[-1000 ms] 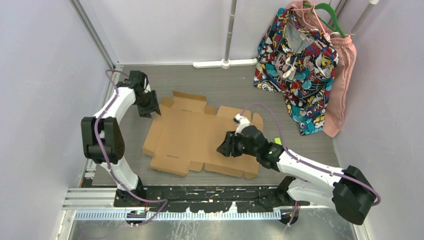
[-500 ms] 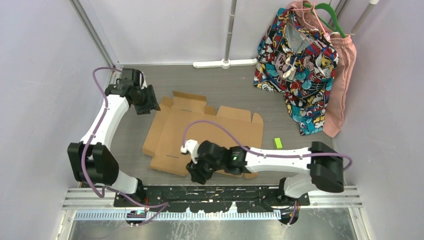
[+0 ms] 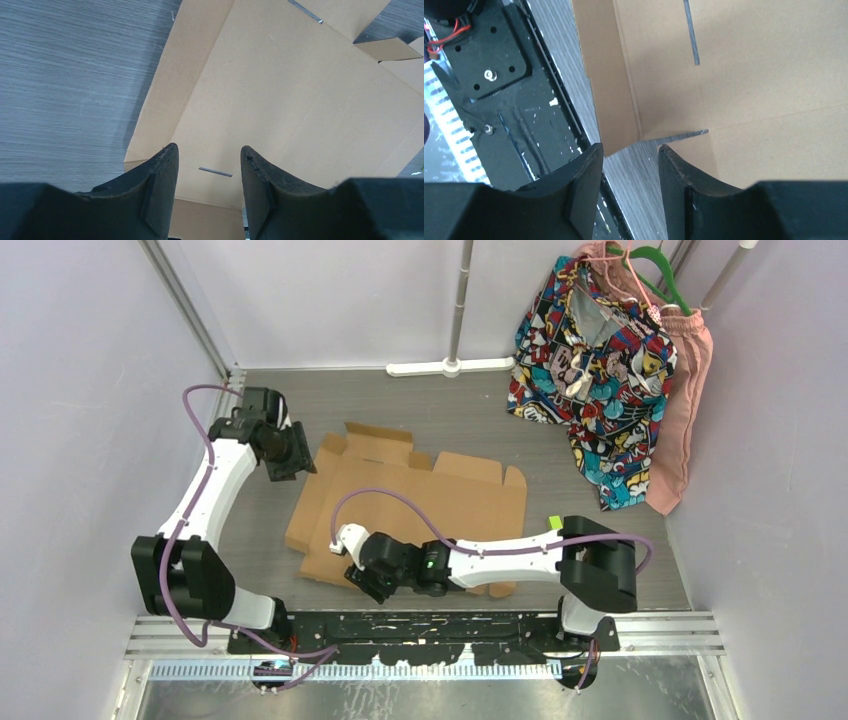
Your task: Fold the paper box
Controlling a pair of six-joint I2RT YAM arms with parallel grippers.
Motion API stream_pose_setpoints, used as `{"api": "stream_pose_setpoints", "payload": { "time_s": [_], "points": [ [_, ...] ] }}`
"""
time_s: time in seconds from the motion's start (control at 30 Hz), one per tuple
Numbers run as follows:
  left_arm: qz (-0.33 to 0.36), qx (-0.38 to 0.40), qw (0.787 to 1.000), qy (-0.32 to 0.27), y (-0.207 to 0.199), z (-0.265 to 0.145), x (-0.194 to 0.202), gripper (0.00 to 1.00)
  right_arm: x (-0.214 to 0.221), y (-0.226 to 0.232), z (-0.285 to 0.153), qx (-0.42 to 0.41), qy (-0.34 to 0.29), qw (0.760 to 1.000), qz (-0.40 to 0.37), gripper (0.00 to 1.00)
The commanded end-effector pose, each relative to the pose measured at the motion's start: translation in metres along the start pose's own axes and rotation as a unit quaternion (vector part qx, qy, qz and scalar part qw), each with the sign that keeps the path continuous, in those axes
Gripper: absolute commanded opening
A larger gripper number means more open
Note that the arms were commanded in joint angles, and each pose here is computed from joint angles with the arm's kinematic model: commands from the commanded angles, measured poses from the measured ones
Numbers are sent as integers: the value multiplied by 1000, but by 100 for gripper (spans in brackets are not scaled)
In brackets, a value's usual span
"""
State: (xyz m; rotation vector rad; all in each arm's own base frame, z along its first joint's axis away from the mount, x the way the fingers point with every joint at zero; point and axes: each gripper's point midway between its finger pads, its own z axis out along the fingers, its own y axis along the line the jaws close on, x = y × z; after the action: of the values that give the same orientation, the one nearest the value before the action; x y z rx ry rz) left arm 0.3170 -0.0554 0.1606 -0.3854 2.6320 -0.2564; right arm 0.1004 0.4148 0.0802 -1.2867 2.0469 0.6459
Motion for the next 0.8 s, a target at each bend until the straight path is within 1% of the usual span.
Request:
{"api": "stream_pose_setpoints", "payload": {
  "time_s": [0.0, 0.23, 0.27, 0.33, 0.5, 0.77],
  "points": [
    [4, 3, 999, -31, 0, -17, -8, 50, -48, 9, 4, -1, -68, 998, -15, 50],
    [7, -4, 1000, -30, 4, -15, -4, 50, -43, 30, 12, -42, -64, 997, -23, 52],
    [7, -5, 1000, -30, 4, -15, -4, 50, -49, 33, 12, -45, -76, 996, -21, 52],
    [8, -7, 1000, -29, 6, -14, -3, 50, -49, 36, 14, -49, -76, 996, -23, 52],
    [7, -6, 1000, -28, 7, -12, -2, 50, -47, 38, 20, -52, -72, 996, -22, 51],
    [7, -8, 1000, -29, 9, -14, -2, 50, -42, 41, 48, -39, -50, 998, -30, 49]
  ]
}}
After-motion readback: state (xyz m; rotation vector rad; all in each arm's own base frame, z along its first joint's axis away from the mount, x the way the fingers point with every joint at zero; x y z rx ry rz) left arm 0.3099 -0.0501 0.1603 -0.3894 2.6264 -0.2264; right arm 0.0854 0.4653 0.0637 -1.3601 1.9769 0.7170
